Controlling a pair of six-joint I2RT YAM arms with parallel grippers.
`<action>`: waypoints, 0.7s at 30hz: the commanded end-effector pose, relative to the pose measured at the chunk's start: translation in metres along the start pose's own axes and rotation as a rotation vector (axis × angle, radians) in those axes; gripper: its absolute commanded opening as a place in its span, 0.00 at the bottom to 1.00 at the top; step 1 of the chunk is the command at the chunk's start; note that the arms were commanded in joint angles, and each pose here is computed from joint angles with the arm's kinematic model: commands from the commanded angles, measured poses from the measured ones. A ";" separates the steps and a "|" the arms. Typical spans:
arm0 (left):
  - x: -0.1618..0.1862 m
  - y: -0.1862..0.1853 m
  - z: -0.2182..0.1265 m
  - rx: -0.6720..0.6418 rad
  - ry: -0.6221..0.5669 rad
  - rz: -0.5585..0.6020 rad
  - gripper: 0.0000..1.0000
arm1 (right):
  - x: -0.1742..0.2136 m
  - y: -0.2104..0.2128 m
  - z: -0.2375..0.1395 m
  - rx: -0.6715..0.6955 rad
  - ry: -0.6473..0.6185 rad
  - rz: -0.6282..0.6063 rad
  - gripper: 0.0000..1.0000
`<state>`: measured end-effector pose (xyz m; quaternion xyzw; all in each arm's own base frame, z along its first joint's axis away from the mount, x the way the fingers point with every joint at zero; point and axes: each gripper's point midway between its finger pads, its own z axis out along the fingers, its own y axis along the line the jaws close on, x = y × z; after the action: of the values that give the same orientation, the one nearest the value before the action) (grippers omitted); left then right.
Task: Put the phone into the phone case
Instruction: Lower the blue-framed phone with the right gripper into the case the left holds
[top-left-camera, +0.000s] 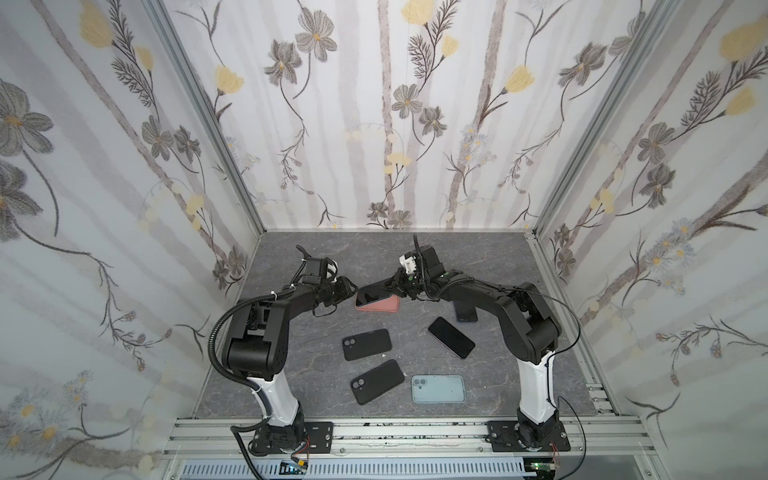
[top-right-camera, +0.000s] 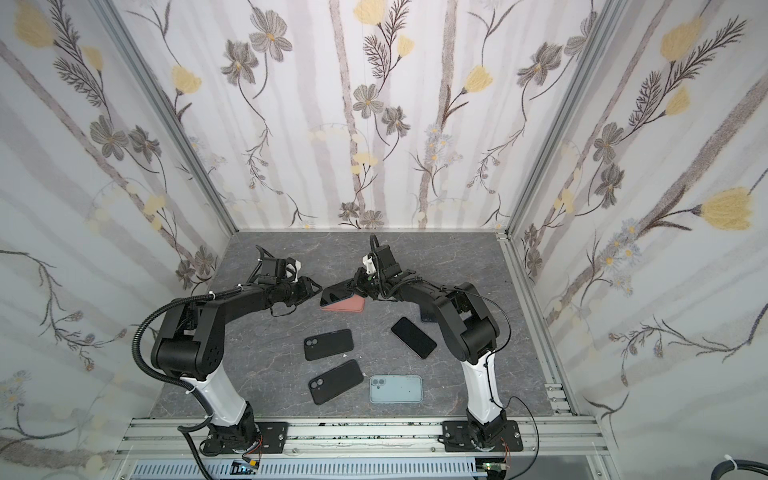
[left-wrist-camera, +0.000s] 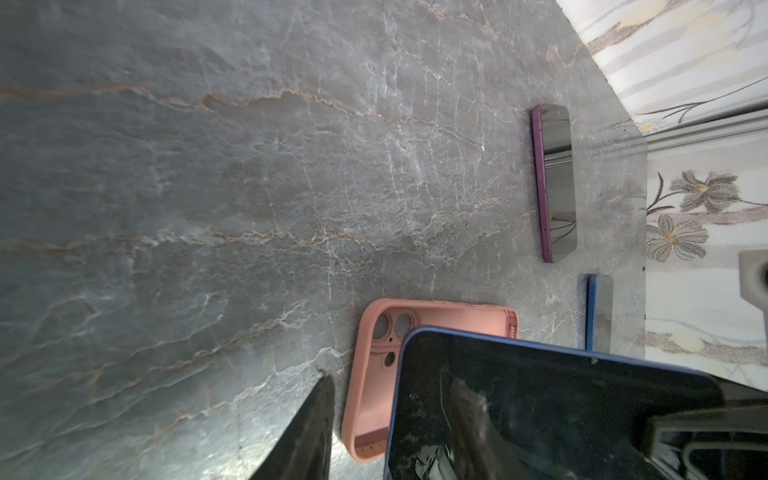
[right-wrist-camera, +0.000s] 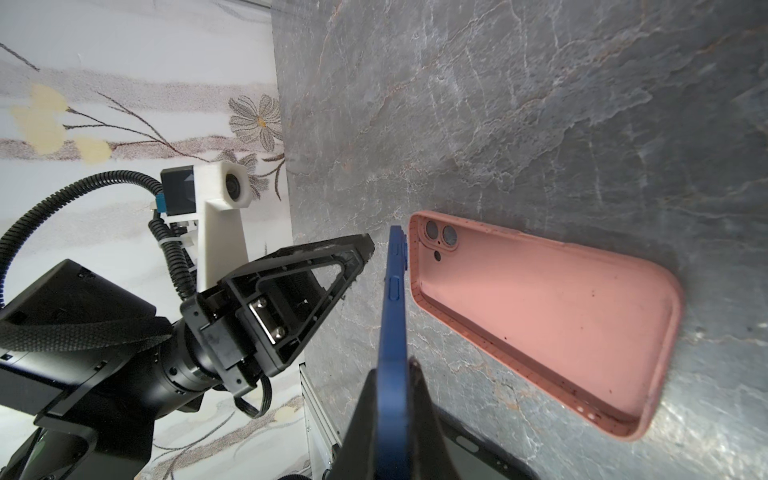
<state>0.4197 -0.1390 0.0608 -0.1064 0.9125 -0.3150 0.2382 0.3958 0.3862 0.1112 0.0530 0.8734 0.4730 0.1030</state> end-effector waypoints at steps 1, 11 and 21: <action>0.007 0.004 0.005 -0.019 0.019 0.009 0.45 | -0.003 0.010 0.000 -0.047 -0.006 -0.021 0.00; 0.012 0.009 0.015 -0.037 0.047 0.006 0.45 | -0.004 0.001 0.001 -0.037 -0.003 -0.015 0.00; 0.018 0.013 0.021 -0.047 0.071 0.003 0.40 | -0.004 -0.009 0.003 -0.036 0.000 0.000 0.00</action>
<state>0.4117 -0.1469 0.0322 -0.1043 0.9261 -0.3026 0.1995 0.3983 0.3774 0.0955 0.0625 0.8764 0.4672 0.0990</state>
